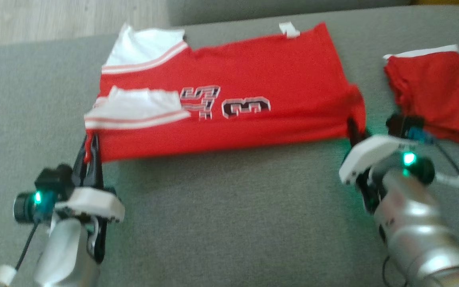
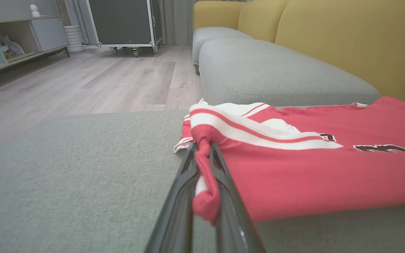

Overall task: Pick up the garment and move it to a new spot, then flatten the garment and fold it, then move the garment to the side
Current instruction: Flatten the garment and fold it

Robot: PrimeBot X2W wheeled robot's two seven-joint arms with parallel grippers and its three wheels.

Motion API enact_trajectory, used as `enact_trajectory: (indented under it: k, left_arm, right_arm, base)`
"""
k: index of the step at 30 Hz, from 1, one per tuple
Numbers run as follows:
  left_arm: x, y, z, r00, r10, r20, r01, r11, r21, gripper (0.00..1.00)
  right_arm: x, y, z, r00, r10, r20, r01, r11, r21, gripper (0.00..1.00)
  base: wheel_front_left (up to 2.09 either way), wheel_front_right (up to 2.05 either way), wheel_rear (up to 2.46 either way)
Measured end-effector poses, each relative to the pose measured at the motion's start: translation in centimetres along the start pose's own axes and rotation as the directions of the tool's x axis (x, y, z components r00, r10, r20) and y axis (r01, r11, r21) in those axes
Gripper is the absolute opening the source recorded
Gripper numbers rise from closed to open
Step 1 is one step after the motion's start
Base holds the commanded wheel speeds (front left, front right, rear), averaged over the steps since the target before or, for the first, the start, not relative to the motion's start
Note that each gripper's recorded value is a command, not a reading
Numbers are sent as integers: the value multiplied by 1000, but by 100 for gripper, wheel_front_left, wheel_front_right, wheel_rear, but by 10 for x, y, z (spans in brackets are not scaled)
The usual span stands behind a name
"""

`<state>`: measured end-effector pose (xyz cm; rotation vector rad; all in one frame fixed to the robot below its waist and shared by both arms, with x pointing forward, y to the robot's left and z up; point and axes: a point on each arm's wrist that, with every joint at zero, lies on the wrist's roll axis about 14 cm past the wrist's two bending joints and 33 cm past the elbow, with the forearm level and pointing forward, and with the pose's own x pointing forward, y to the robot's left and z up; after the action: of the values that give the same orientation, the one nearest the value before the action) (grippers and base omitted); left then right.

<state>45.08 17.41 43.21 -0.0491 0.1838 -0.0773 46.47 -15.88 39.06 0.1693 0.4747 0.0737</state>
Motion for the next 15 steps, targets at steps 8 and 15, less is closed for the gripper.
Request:
enact_trajectory:
  k: [8, 15]
  left_arm:
    - [-30, -3, -24, 996, -8, -85, 8, 1000, 0, 0]
    - [-53, -9, -36, 992, -21, -123, 21, 1000, -5, 0]
  right_arm:
    - [-39, -5, -27, 1000, -14, -19, 15, 999, 40, 0]
    - [-62, -9, -36, 1000, -21, -9, 22, 998, 67, 0]
  base:
    - [0, 0, 0]
    - [0, 0, 0]
